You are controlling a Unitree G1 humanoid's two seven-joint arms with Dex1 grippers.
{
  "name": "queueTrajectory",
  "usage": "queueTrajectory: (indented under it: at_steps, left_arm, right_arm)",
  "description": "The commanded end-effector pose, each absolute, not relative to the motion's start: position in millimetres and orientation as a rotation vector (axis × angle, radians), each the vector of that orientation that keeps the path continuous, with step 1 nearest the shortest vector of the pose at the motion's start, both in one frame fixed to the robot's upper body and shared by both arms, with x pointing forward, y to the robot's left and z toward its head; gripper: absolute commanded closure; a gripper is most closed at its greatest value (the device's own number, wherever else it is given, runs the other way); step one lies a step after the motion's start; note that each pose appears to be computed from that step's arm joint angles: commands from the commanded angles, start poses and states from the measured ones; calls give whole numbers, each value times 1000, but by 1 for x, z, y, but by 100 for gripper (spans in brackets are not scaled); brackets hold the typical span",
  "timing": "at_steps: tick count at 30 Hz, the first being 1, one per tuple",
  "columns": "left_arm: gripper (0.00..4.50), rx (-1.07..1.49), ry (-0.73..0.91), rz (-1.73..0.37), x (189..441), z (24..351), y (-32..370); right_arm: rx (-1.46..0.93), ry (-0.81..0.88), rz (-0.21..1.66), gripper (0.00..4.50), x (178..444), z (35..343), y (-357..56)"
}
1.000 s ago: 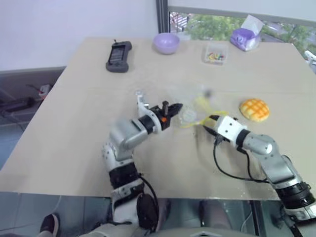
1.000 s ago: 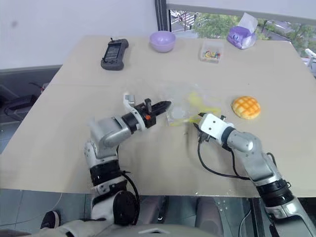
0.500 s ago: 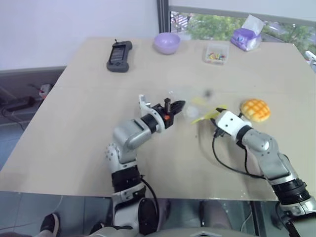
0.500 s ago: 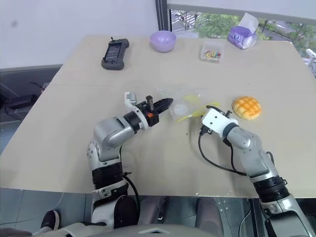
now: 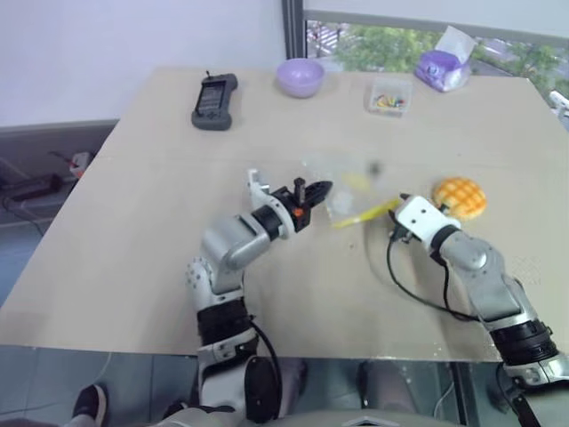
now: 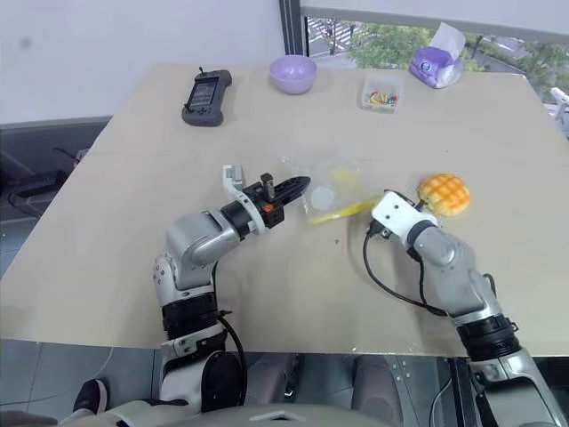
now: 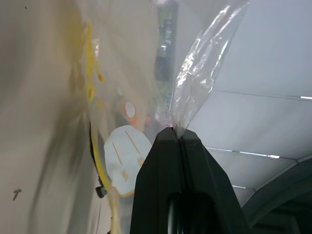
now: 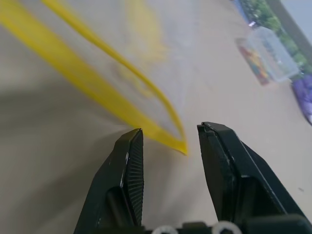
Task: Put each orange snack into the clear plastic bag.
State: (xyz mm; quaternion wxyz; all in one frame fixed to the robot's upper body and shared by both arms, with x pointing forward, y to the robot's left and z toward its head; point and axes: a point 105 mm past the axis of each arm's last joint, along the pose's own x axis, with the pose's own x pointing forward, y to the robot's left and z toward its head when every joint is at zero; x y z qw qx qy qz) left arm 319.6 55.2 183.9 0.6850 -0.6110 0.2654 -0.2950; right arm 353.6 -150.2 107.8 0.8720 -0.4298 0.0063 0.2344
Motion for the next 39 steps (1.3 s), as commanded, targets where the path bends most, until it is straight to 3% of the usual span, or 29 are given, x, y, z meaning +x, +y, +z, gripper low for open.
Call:
queueTrajectory:
  at_steps: [1, 21, 25, 26, 38, 39]
  left_arm:
    - [447, -1361, 584, -723, 315, 192, 49]
    - [447, -1359, 577, -731, 314, 192, 49]
    - [450, -1356, 573, -729, 314, 192, 50]
    - [450, -1355, 572, -726, 314, 191, 51]
    - [450, -1196, 546, -741, 310, 192, 63]
    - [395, -1179, 543, -742, 310, 192, 65]
  right_arm:
    - [-958, -15, 490, 258, 357, 111, -150]
    - [-996, -88, 474, 258, 380, 109, -141]
    - [-1002, -102, 481, 421, 382, 109, -140]
    - [-1002, -106, 484, 440, 382, 109, -140]
    - [-973, -147, 507, 440, 372, 126, -136]
    - [-970, -148, 507, 450, 371, 129, -136]
